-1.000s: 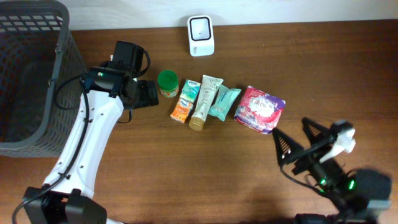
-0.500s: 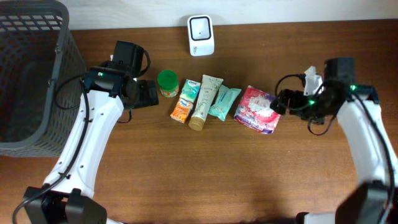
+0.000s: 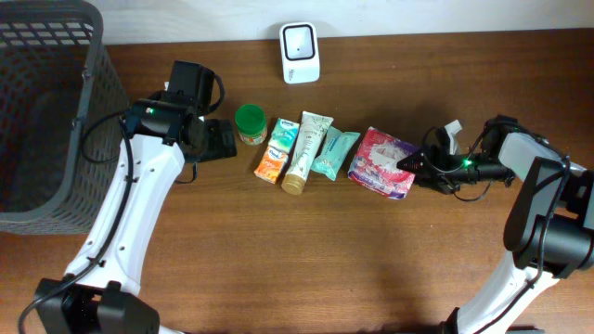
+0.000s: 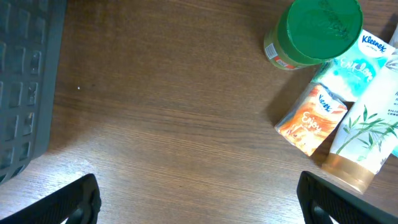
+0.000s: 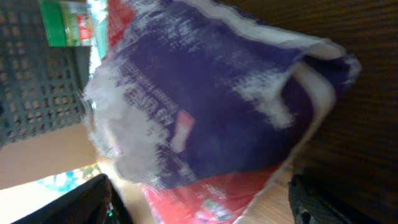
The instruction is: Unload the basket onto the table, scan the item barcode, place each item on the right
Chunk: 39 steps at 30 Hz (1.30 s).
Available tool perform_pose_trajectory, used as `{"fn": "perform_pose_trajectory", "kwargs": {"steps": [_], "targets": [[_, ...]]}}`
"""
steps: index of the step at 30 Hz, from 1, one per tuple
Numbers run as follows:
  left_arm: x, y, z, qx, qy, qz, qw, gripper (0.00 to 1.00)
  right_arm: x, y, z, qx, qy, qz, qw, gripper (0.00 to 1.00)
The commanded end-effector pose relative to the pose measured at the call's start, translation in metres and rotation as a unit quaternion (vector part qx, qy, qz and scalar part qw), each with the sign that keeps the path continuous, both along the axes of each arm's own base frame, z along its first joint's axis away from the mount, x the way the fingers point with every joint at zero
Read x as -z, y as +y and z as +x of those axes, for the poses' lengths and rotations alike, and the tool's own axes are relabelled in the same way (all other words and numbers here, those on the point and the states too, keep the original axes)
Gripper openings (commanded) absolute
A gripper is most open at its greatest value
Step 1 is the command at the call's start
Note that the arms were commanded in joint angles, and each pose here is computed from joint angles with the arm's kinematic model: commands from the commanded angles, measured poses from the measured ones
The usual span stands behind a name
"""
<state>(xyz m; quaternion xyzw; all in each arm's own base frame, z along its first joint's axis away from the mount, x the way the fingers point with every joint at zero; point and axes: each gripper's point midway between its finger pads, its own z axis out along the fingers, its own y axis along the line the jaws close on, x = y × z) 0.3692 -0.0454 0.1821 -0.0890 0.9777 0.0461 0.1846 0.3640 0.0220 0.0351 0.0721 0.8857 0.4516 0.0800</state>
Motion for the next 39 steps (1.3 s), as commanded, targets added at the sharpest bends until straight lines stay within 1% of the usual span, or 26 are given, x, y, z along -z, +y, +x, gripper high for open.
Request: {"fn": "perform_pose_trajectory", "kwargs": {"steps": [1, 4, 5, 6, 7, 8, 9, 10, 12, 15, 17, 19, 20, 21, 22, 23, 24, 28, 31, 32, 33, 34, 35, 37, 38, 39], "targets": [[0.000, 0.001, 0.001, -0.006, -0.001, 0.003, 1.000, 0.99, 0.012, -0.002, -0.004, 0.007, 0.026, -0.019, 0.999, 0.87], [0.000, 0.001, 0.001, -0.006, -0.001, 0.003, 1.000, 0.99, 0.026, -0.002, -0.004, 0.032, 0.041, -0.027, 0.998, 0.84], [0.000, 0.001, 0.001, -0.006, -0.001, 0.003, 1.000, 0.99, 0.027, 0.002, -0.002, 0.032, 0.040, -0.028, 0.998, 0.79], [0.000, 0.001, 0.001, -0.006, -0.001, 0.003, 1.000, 0.99, 0.028, 0.006, -0.001, 0.026, 0.037, -0.029, 0.999, 0.71], [0.000, 0.001, 0.001, -0.006, -0.001, 0.003, 1.000, 0.99, 0.028, 0.010, 0.000, 0.023, 0.035, -0.030, 0.999, 0.59], [0.000, 0.001, 0.001, -0.006, -0.001, 0.003, 1.000, 0.99, 0.031, 0.012, 0.000, 0.025, 0.047, -0.040, 0.998, 0.43], [0.000, 0.001, 0.001, -0.006, -0.001, 0.003, 1.000, 0.99, 0.040, 0.012, 0.000, 0.034, 0.070, -0.072, 0.994, 0.27], [0.000, 0.001, 0.001, -0.006, -0.001, 0.003, 1.000, 0.99, 0.045, 0.009, 0.000, 0.041, 0.084, -0.105, 0.990, 0.20], [0.000, 0.001, 0.001, -0.006, -0.001, 0.003, 1.000, 0.99, 0.034, 0.003, 0.006, 0.043, 0.090, -0.153, 0.983, 0.14], [0.000, 0.001, 0.001, -0.006, -0.001, 0.003, 1.000, 0.99, -0.009, -0.019, 0.015, 0.053, 0.086, -0.230, 0.968, 0.11], [0.000, 0.001, 0.001, -0.006, -0.001, 0.003, 1.000, 0.99, -0.044, -0.043, 0.015, 0.073, 0.103, -0.319, 0.939, 0.11], [0.000, 0.001, 0.001, -0.006, -0.001, 0.003, 1.000, 0.99, -0.085, -0.066, 0.002, 0.106, 0.144, -0.427, 0.886, 0.11], [0.000, 0.001, 0.001, -0.006, -0.001, 0.003, 1.000, 0.99, -0.106, -0.080, -0.008, 0.137, 0.166, -0.502, 0.837, 0.11], [0.000, 0.001, 0.001, -0.006, -0.001, 0.003, 1.000, 0.99, -0.120, -0.093, -0.017, 0.155, 0.173, -0.568, 0.789, 0.09], [0.000, 0.001, 0.001, -0.006, -0.001, 0.003, 1.000, 0.99, -0.132, -0.104, -0.029, 0.165, 0.182, -0.632, 0.735, 0.08], [0.000, 0.001, 0.001, -0.006, -0.001, 0.003, 1.000, 0.99, -0.138, -0.110, -0.040, 0.172, 0.193, -0.674, 0.692, 0.07], [0.000, 0.001, 0.001, -0.006, -0.001, 0.003, 1.000, 0.99, -0.137, -0.111, -0.041, 0.170, 0.192, -0.686, 0.681, 0.07], [0.000, 0.001, 0.001, -0.006, -0.001, 0.003, 1.000, 0.99, -0.107, -0.111, -0.041, 0.157, 0.200, -0.693, 0.674, 0.06], [0.000, 0.001, 0.001, -0.006, -0.001, 0.003, 1.000, 0.99, -0.084, -0.104, -0.035, 0.140, 0.192, -0.688, 0.685, 0.07], [0.000, 0.001, 0.001, -0.006, -0.001, 0.003, 1.000, 0.99, -0.073, -0.093, -0.030, 0.115, 0.185, -0.682, 0.698, 0.11], [0.000, 0.001, 0.001, -0.006, -0.001, 0.003, 1.000, 0.99, -0.066, -0.084, -0.028, 0.102, 0.184, -0.676, 0.707, 0.20], [0.000, 0.001, 0.001, -0.006, -0.001, 0.003, 1.000, 0.99, -0.062, -0.076, -0.026, 0.096, 0.181, -0.670, 0.714, 0.34], [0.000, 0.001, 0.001, -0.006, -0.001, 0.003, 1.000, 0.99, -0.057, -0.062, -0.022, 0.084, 0.174, -0.656, 0.730, 0.36], [0.000, 0.001, 0.001, -0.006, -0.001, 0.003, 1.000, 0.99, -0.051, -0.026, -0.016, 0.066, 0.155, -0.623, 0.764, 0.36], [0.000, 0.001, 0.001, -0.006, -0.001, 0.003, 1.000, 0.99, -0.052, -0.011, -0.012, 0.059, 0.144, -0.613, 0.775, 0.38], [0.000, 0.001, 0.001, -0.006, -0.001, 0.003, 1.000, 0.99, -0.057, 0.008, -0.006, 0.051, 0.126, -0.599, 0.789, 0.51]]}}
